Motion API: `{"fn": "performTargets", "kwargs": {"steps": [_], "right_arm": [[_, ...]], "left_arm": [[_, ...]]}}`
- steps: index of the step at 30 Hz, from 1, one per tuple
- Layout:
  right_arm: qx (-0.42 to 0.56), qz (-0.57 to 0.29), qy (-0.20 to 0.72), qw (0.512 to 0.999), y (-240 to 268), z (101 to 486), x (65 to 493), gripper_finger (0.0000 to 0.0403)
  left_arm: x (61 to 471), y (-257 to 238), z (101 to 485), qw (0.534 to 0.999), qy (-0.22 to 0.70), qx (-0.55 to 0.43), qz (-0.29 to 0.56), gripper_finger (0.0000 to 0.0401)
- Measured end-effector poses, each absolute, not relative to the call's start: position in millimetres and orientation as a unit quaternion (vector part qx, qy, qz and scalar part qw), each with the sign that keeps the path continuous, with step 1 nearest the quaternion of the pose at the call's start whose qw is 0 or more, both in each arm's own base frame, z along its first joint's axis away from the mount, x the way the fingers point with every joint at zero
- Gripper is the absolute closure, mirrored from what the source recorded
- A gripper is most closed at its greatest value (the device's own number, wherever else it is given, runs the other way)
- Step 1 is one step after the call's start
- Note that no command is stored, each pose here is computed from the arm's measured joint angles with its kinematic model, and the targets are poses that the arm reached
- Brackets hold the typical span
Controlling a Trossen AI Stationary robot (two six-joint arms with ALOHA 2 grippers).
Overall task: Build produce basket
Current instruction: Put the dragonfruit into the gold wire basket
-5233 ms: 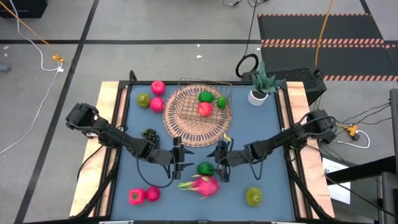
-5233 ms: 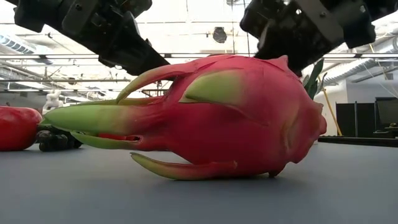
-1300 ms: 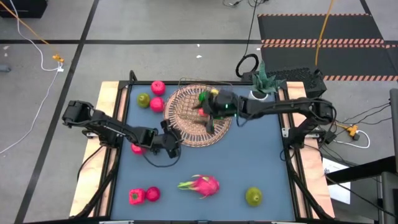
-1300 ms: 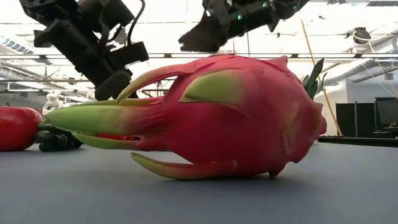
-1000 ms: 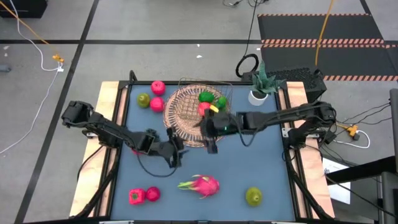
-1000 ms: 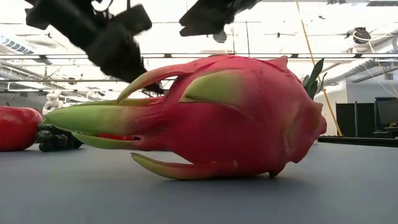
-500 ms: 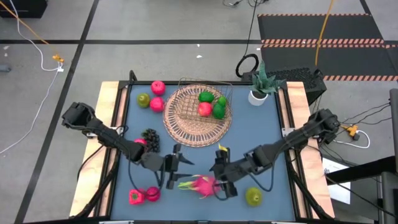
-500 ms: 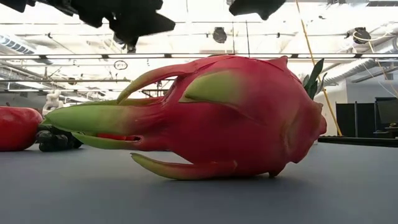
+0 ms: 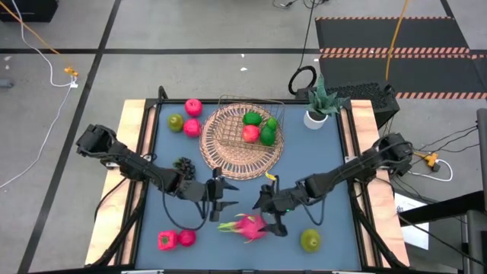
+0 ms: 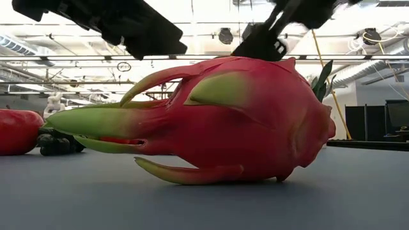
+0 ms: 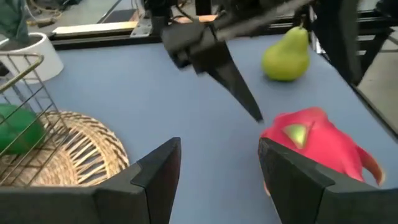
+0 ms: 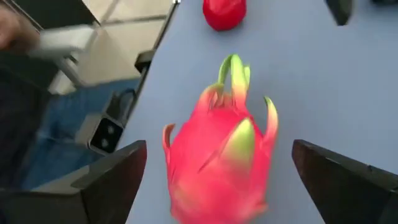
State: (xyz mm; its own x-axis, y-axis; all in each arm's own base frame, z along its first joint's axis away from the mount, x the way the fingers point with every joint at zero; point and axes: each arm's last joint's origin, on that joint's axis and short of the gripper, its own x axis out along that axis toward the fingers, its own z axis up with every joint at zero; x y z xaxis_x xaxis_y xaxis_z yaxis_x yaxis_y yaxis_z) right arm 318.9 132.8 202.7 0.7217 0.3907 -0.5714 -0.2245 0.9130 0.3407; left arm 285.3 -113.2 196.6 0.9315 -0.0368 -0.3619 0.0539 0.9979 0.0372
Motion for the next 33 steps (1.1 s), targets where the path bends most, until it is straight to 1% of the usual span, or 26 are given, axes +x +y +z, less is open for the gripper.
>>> {"fn": "performTargets", "kwargs": {"steps": [3,7,13,16,22,26,30,33], "right_arm": [[0.16,0.182,0.364,0.899,133,185,328,0.0006],[0.163,0.187,0.407,0.879,137,161,338,0.0003],[0.15,0.19,0.416,0.877,138,153,345,0.0013],[0.14,0.189,0.422,0.876,136,154,344,0.0036],[0.122,0.19,0.412,0.883,132,169,338,0.0124],[0.085,0.175,0.378,0.905,128,194,331,0.0172],[0.025,0.109,0.358,0.927,117,219,317,0.0185],[-0.013,0.067,0.324,0.944,110,242,307,0.0185]], "left_arm": [[286,-110,195,0.981,0.192,0.018,-0.017,0.0183],[286,-109,194,0.98,0.198,0.018,-0.014,0.0183],[285,-109,192,0.978,0.206,0.014,-0.013,0.0183],[284,-109,191,0.977,0.212,0.012,-0.012,0.0183],[284,-109,191,0.977,0.211,0.01,-0.006,0.0183],[284,-108,191,0.977,0.211,0.009,0.006,0.0183],[284,-107,191,0.977,0.212,0.008,0.009,0.0183],[285,-104,193,0.978,0.202,0.002,0.042,0.0183]]}}
